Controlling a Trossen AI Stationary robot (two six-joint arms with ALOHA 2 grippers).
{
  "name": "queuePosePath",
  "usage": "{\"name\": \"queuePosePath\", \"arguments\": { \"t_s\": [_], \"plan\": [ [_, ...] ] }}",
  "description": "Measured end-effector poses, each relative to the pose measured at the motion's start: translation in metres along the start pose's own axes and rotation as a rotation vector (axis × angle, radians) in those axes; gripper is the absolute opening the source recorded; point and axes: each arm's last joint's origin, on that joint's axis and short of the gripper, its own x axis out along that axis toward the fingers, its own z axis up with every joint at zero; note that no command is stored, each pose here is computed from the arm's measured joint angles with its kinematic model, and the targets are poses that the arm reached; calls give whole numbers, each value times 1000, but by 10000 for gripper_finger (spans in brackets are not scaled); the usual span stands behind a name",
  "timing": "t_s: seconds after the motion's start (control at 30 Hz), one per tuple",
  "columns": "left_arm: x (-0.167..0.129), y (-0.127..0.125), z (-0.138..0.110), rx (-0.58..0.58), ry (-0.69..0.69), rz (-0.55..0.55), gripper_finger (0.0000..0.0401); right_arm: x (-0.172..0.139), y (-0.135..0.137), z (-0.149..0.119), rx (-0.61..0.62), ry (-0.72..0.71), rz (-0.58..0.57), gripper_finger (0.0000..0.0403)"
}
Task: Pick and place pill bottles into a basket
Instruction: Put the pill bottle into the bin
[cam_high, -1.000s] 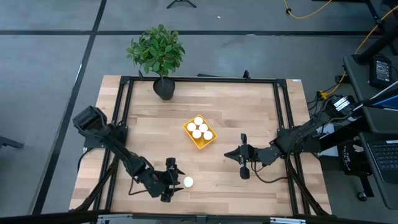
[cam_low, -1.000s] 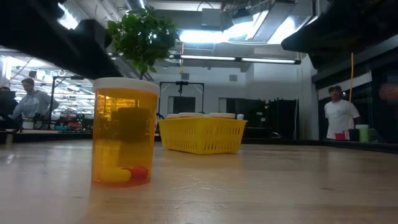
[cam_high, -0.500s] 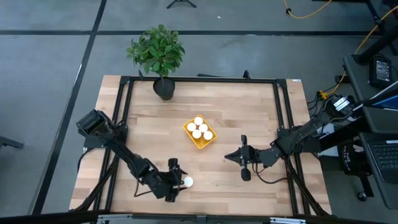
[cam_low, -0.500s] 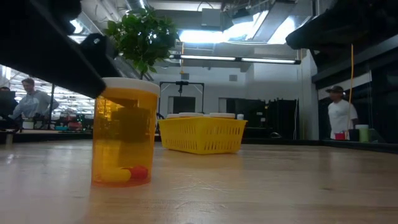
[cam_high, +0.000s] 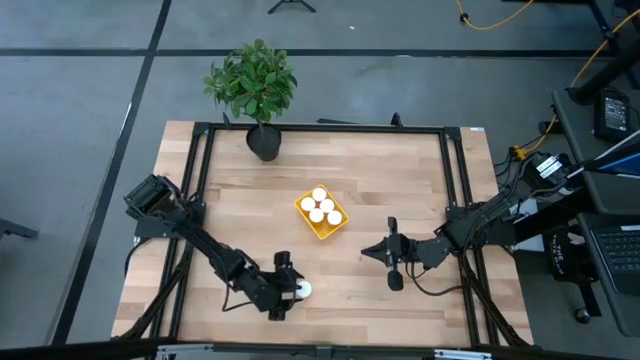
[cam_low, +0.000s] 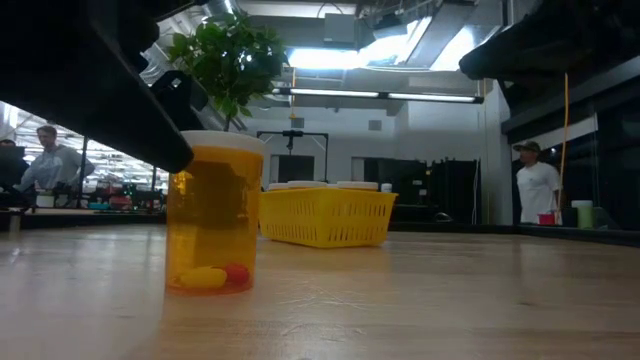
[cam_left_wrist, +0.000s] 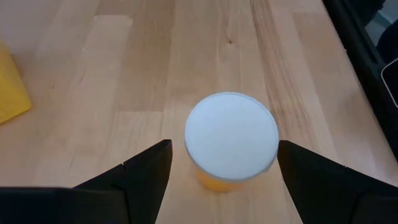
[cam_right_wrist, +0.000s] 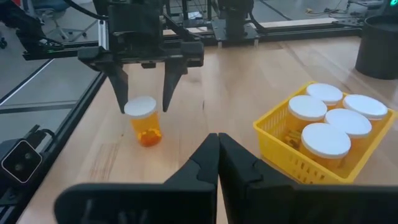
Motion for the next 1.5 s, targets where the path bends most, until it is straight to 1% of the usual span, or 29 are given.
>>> {"name": "queuePosePath", "arguments": {
  "t_s": [0.1,0.33,0.5,0.9,0.97,1.07,1.3,1.5],
  "plan": [
    [0,0,0,-1,13,-23,281,0,0,0,0,0,0,9],
    [0,0,1,13,3,-25,274,0,0,0,-2,1,0,9],
    [1,1,3,10,-15,-13,274,0,0,0,-5,1,0,9],
    [6,11,6,-5,-1,4,268,0,0,-1,-8,5,-1,9],
    [6,11,6,-3,0,1,264,0,0,-1,-8,6,-1,9],
    [6,10,6,32,3,-6,254,0,0,-1,-9,6,-1,9],
    [6,10,6,78,7,-19,222,0,0,-1,-12,10,-3,9],
    [6,10,6,80,6,-19,206,0,0,-1,-11,10,-3,9]
  ]
}}
